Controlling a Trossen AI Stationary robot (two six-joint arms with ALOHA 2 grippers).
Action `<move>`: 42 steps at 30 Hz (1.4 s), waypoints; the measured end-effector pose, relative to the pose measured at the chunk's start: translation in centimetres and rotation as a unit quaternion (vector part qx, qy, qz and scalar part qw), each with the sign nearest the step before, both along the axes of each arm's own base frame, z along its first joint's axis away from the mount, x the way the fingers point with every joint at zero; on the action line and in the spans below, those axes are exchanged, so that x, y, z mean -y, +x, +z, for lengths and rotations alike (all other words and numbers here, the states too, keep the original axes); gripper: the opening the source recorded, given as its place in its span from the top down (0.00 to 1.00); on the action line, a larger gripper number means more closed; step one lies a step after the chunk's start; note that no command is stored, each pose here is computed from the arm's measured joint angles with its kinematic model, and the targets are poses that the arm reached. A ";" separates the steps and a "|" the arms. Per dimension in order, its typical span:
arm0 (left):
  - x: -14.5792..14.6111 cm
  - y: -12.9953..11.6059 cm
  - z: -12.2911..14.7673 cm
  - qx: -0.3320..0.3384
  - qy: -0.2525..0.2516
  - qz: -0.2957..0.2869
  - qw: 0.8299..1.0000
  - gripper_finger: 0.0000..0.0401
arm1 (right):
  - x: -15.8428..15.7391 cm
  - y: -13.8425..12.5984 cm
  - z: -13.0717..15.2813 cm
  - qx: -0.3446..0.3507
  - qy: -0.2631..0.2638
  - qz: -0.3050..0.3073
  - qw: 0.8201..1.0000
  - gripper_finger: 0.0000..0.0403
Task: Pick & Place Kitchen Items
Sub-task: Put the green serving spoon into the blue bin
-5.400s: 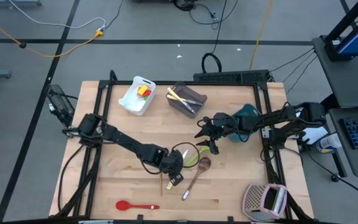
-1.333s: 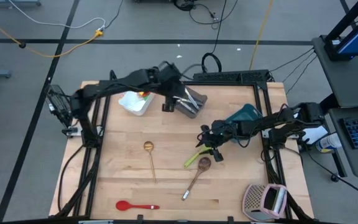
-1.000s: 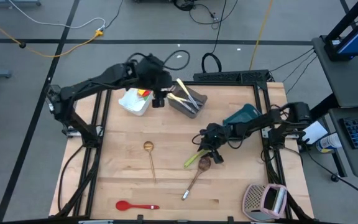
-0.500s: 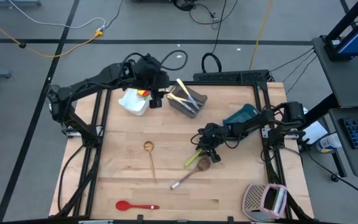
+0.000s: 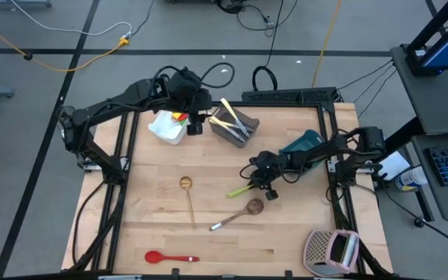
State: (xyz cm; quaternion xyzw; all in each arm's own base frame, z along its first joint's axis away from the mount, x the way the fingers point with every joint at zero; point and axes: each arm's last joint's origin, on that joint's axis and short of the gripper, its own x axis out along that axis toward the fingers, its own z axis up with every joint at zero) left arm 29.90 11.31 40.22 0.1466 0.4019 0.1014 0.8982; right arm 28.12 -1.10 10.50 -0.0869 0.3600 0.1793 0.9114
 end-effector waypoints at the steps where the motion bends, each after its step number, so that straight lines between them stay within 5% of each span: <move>1: 0.0 0.0 0.0 0.000 0.000 0.000 1.000 0.52 | 0.0 -0.1 0.3 0.001 -0.001 -0.001 1.000 0.92; 9: 0.0 0.0 0.0 0.000 0.000 0.000 1.000 0.52 | 0.1 -2.2 5.5 0.038 -0.023 0.004 0.999 0.93; 21: 0.0 0.0 0.0 -0.002 0.007 -0.007 1.000 0.52 | 2.0 -10.0 11.8 0.041 -0.136 -0.029 0.989 0.92; 27: 0.0 0.0 0.0 -0.002 0.007 -0.007 1.000 0.52 | 4.0 -12.9 12.6 0.022 -0.149 -0.086 0.985 0.93; 31: 0.2 0.1 0.0 -0.002 0.006 -0.010 1.000 0.52 | 4.7 -13.3 12.3 0.057 -0.109 -0.057 0.991 0.92; 37: 0.2 0.1 0.0 -0.003 0.004 -0.012 1.000 0.52 | 5.8 -14.7 10.4 -0.037 -0.185 -0.098 0.977 0.92; 42: 0.2 0.1 0.0 -0.003 0.004 -0.013 1.000 0.52 | 6.2 -16.0 9.8 -0.094 -0.155 -0.121 0.976 0.92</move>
